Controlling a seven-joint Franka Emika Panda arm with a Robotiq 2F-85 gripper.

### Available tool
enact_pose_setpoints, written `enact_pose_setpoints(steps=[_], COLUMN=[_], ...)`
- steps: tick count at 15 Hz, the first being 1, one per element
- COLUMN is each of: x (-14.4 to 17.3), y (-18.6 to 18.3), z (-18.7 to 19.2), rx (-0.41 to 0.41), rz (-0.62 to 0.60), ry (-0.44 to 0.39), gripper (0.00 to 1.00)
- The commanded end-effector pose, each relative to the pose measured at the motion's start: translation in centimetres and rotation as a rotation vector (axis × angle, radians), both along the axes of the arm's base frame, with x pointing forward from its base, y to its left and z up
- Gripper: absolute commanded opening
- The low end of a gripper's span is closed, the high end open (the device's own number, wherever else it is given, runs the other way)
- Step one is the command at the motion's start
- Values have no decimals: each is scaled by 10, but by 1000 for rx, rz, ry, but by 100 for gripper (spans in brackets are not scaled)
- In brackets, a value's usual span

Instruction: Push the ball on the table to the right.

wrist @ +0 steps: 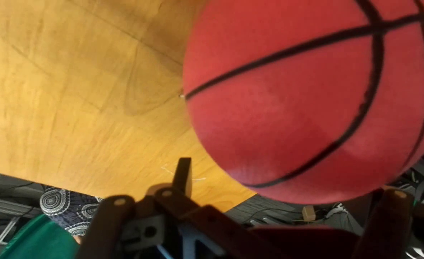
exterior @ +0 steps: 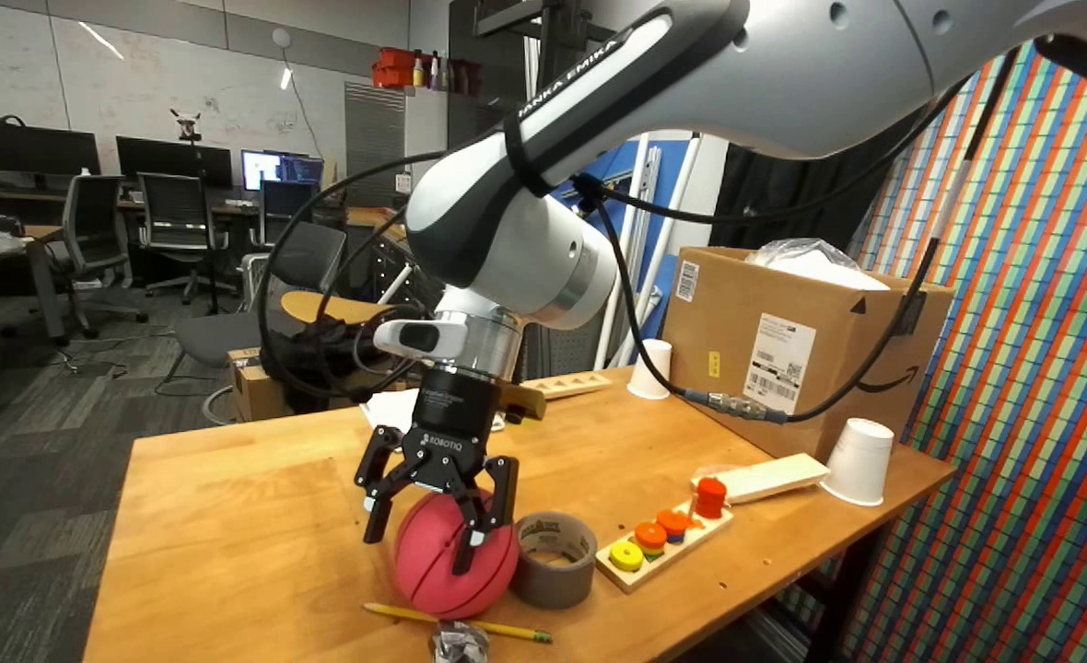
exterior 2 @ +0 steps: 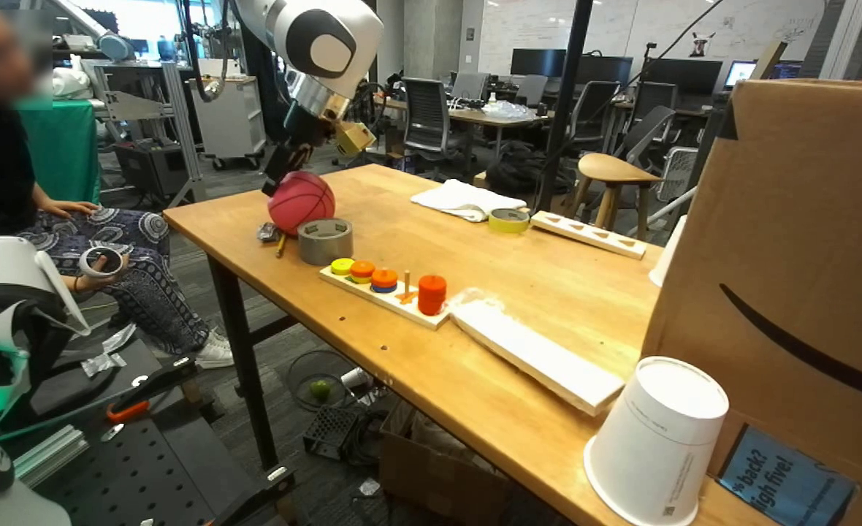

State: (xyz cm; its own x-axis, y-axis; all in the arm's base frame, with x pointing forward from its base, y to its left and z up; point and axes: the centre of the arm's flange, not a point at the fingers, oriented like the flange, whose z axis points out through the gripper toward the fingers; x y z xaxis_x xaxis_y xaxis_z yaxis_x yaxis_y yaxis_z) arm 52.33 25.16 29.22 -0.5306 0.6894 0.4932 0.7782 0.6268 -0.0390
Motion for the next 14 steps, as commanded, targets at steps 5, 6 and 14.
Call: enact_pose_setpoints(steps=[5,6,14], x=[55,62,45], y=[-71,-84,-200], z=[59,77,216], rx=[-102,-100,-48], rz=[-116,-168,-595], ry=[-154,-186,-386], gripper=[100,100,100])
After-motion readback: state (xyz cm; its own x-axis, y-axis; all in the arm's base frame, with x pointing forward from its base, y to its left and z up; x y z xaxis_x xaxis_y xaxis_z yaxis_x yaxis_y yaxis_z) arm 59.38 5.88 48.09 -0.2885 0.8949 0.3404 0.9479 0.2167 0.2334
